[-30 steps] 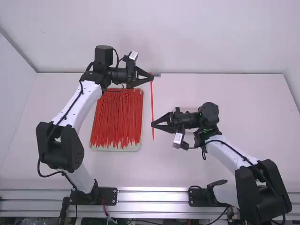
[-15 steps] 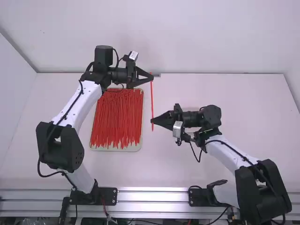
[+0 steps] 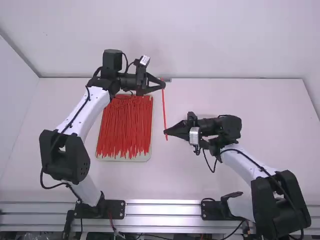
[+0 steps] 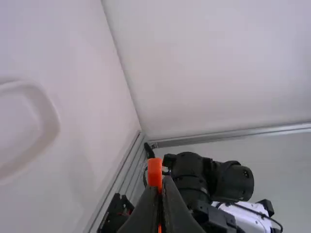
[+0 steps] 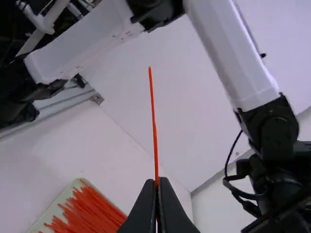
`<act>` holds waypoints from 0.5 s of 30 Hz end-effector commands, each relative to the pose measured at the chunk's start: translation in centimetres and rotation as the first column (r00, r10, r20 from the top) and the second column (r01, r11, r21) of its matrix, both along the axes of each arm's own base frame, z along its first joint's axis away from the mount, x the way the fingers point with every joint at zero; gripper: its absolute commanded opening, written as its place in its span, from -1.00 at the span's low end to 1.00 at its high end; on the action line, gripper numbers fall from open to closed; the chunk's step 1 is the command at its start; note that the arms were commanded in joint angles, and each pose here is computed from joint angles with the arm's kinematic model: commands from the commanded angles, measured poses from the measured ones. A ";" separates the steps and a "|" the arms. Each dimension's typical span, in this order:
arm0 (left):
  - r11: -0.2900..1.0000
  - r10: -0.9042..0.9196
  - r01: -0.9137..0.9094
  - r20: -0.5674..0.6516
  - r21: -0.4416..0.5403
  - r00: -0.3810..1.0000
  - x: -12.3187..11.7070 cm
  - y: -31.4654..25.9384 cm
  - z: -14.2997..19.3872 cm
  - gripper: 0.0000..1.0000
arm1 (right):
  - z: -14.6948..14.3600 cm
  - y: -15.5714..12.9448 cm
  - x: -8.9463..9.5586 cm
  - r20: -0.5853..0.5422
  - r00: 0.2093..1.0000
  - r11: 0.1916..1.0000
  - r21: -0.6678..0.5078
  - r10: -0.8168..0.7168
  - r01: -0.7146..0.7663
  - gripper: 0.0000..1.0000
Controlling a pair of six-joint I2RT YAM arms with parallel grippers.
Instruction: Fasten the cable tie
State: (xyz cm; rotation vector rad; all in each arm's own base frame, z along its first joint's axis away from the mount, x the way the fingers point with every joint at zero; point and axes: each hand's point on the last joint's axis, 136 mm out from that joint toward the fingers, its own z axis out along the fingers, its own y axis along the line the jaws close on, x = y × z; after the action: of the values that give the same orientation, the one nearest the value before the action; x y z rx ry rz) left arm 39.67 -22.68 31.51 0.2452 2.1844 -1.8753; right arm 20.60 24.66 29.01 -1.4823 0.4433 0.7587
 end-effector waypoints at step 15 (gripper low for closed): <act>0.989 -0.112 0.147 0.516 -0.027 0.850 -1.0 -0.1 3.0 -0.96 | 7.2 -0.3 7.3 -0.809 0.587 0.953 0.147 -0.039 0.265 -1.00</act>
State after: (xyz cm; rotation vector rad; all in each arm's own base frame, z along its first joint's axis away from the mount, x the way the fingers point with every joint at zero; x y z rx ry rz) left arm 39.59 -22.92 33.80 0.6683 1.8745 -1.7130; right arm 26.18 25.07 33.69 -0.9210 1.0196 1.1557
